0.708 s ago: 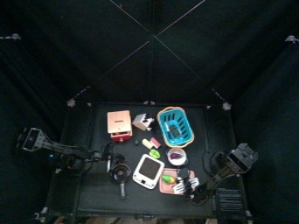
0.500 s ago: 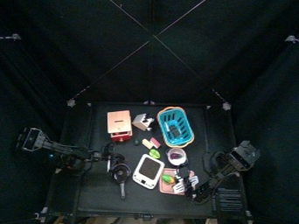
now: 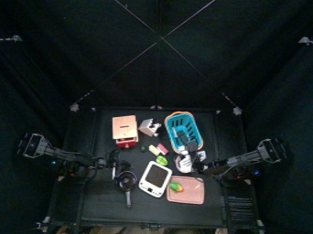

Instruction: Place white sushi roll in basket

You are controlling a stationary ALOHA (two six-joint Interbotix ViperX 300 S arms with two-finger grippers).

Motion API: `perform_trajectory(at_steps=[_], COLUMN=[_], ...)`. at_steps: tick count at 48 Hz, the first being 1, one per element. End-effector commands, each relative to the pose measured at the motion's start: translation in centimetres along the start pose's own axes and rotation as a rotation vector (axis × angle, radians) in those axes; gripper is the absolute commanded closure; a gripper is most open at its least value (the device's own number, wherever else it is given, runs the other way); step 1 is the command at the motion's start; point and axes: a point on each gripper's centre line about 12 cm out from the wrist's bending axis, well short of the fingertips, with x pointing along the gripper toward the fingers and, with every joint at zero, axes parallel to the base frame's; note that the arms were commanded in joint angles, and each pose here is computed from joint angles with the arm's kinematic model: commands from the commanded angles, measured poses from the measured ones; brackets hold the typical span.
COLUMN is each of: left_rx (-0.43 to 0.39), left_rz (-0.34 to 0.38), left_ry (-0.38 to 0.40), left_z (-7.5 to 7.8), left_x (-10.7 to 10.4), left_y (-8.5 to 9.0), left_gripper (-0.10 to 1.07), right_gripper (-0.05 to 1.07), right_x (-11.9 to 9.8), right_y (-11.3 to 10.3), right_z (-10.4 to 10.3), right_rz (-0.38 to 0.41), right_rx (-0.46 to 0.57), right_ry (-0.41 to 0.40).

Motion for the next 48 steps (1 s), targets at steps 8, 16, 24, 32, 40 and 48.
perform_trajectory(at_steps=[8,16,24,32,40,48], left_rx=[0.0,-0.001,-0.013,-0.029,-0.035,-0.035], left_rz=[-0.004,0.004,0.038,0.077,0.082,0.082], left_ry=[-0.014,-0.015,-0.014,-0.011,-0.013,-0.01], left_z=[0.4,0.4,0.2,0.0,0.1,0.0], left_x=[0.1,0.0,-0.1,-0.3,-0.3,-0.3], left_y=[-0.2,0.1,1.0,2.0,2.0,2.1], left_gripper=[0.58,0.58,0.58,0.58,0.58,0.58], right_gripper=[0.5,0.5,0.5,0.5,0.49,0.49], right_x=[3.2,7.0,10.7,12.8,14.2,15.2], right_y=[-4.1,-6.5,-7.9,-8.3,-8.5,-8.6], right_z=[6.6,7.6,7.3,6.5,5.7,5.2], right_rz=[0.089,0.072,0.008,-0.037,-0.067,-0.087], right_rx=[0.087,0.119,0.113,0.078,0.053,0.047], right_ry=[-0.068,-0.05,0.01,0.059,0.102,0.126])
